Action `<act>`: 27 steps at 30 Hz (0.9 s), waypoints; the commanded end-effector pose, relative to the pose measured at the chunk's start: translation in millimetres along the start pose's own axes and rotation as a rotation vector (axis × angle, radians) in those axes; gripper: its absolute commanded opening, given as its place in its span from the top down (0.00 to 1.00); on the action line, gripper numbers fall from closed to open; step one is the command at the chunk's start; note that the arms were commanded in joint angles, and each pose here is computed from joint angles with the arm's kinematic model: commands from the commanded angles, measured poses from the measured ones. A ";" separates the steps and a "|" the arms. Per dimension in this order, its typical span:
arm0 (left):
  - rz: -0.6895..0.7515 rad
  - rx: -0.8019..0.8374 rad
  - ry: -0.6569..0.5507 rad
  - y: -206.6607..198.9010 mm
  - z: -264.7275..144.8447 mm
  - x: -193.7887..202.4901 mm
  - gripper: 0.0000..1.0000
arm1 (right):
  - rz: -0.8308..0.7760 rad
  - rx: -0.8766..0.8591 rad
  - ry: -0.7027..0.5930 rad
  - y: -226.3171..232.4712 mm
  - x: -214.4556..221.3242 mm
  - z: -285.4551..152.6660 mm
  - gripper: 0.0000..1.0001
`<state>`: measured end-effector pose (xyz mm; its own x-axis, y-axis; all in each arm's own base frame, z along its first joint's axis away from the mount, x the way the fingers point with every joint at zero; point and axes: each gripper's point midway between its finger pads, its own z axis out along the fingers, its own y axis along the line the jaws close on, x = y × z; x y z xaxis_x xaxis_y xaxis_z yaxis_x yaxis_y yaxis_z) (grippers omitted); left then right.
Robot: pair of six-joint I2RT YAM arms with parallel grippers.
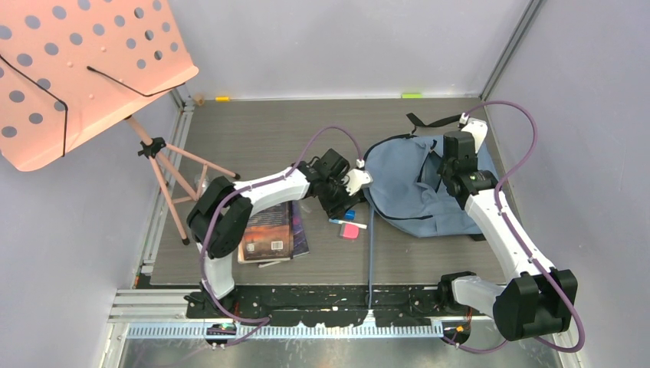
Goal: Pack the student bag
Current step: Pick up the stationery from the center of the board.
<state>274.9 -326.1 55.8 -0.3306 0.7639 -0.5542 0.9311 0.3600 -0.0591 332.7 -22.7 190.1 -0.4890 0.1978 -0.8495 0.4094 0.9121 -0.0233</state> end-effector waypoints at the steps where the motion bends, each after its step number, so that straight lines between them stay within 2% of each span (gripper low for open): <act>1: 0.023 0.007 -0.019 4.5 7.2 -6.6 0.48 | 0.060 -0.042 -0.079 5.7 -23.6 -7.6 1.00; 10: 0.007 0.019 -0.021 4.4 14.8 -8.1 0.56 | 0.058 -0.050 -0.069 8.3 -22.1 -5.8 1.00; 22: -0.028 0.065 -0.025 -2.6 22.6 -9.6 0.51 | 0.052 -0.056 -0.055 11.1 -20.1 -2.7 1.00; 27: -0.033 0.071 -0.003 -3.5 26.7 -2.3 0.63 | 0.051 -0.052 -0.053 10.3 -19.3 -2.0 1.00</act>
<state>272.3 -334.6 35.9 -0.3588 0.7653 -0.5344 0.9282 0.3532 -0.1173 333.9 -17.8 188.3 -0.4961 0.2071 -0.8432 0.3884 0.9215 -0.0023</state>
